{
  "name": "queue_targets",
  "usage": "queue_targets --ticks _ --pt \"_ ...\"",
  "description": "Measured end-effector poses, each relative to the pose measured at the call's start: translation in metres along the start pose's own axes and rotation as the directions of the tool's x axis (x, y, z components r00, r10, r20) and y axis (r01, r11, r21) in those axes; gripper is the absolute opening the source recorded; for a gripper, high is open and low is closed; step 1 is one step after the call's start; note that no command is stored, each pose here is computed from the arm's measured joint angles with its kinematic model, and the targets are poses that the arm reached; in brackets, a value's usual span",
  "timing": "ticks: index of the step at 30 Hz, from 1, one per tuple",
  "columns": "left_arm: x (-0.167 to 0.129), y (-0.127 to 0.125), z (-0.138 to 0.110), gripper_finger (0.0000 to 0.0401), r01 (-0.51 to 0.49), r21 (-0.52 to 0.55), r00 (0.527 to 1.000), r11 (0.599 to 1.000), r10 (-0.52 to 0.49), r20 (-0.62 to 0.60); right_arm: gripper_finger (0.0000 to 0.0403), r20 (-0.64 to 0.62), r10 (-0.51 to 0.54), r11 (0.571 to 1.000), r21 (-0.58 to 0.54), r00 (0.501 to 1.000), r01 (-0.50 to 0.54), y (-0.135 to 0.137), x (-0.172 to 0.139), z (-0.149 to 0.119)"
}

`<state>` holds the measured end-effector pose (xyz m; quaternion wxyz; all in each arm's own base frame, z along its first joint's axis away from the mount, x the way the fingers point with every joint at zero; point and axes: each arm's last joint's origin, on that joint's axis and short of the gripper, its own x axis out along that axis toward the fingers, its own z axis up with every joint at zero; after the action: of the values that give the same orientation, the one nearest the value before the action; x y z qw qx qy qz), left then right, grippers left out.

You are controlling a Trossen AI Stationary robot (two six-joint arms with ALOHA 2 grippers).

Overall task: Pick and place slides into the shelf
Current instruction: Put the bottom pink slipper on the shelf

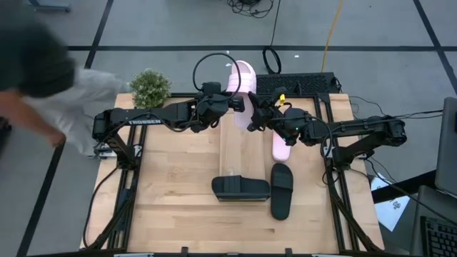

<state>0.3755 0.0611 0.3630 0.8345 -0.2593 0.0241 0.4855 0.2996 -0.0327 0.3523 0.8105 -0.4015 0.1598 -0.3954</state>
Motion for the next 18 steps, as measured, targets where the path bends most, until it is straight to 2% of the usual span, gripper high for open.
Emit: queue_targets --ticks 11,18 --pt "-0.0001 0.0014 -0.0012 0.0001 -0.015 0.008 1.0 1.0 0.015 -0.005 0.0109 0.006 -0.012 1.0 -0.016 1.0 0.012 -0.0021 0.0 0.001" --pt "-0.0001 0.0016 -0.0014 0.0 -0.017 0.016 1.0 1.0 0.017 -0.006 0.0119 0.012 -0.014 0.998 -0.06 1.0 0.015 -0.0027 -0.0001 0.0015"
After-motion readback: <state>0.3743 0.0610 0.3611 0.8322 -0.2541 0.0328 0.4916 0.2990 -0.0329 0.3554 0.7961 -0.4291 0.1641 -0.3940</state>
